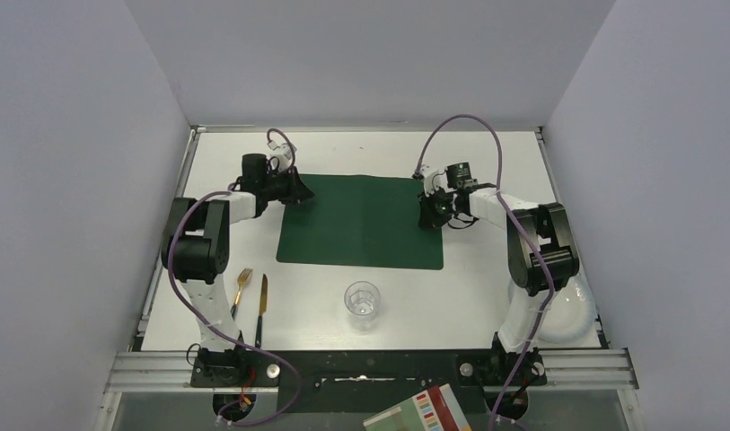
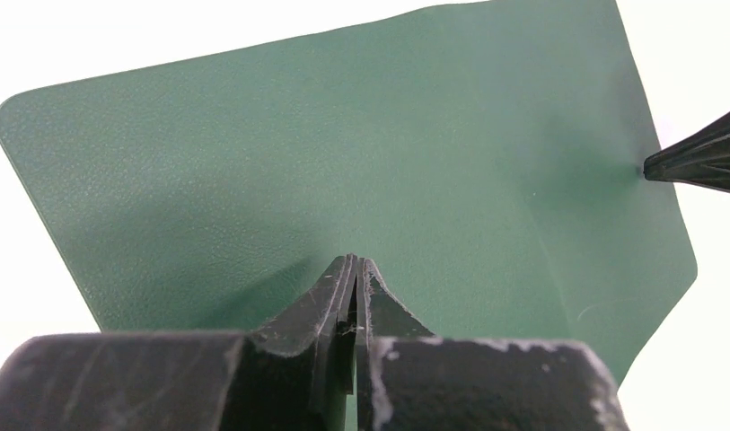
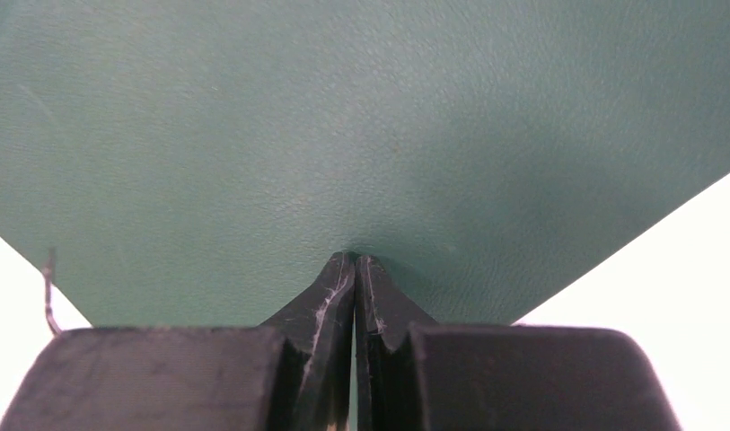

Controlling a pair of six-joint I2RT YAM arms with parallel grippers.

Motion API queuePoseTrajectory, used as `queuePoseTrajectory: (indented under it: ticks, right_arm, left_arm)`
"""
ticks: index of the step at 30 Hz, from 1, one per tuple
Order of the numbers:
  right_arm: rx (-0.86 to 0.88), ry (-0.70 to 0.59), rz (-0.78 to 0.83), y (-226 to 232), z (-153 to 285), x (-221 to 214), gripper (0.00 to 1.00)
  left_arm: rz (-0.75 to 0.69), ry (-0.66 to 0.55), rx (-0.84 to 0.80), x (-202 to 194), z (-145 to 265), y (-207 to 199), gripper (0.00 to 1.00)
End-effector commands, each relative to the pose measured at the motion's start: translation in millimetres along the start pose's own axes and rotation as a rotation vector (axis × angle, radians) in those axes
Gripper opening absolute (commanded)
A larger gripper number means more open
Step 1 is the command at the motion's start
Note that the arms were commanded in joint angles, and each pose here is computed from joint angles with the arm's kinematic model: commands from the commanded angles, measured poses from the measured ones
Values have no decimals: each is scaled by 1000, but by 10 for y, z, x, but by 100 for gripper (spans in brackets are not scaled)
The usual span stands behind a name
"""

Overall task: Set the dinner table for one person
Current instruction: Move the napkin to the center of the board.

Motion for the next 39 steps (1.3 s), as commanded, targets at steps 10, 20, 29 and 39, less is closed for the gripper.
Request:
queuePoseTrajectory:
  ticks: [10, 20, 29, 39]
  right_arm:
    - [-18, -21, -42, -223, 36, 75, 0]
    - [40, 8, -90, -242, 50, -4, 0]
    - [93, 54, -90, -170, 42, -101, 0]
    - [133, 70, -130, -167, 178, -201, 0]
  left_arm:
    - [69, 105, -24, -299, 76, 94, 0]
    - [82, 213, -51, -636, 335, -45, 0]
    - [109, 259, -51, -813, 422, -59, 0]
    - [116, 263, -37, -853, 462, -30, 0]
Point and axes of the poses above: each gripper's point midway between its finger pads, its own z axis back along the fingers, its own y axis along the line the jaws close on, x = y × z, the point moved 1 cm from there along z, back along the fingers, and after that the axes turned 12 degrees about -z, right-handed, at the moved point
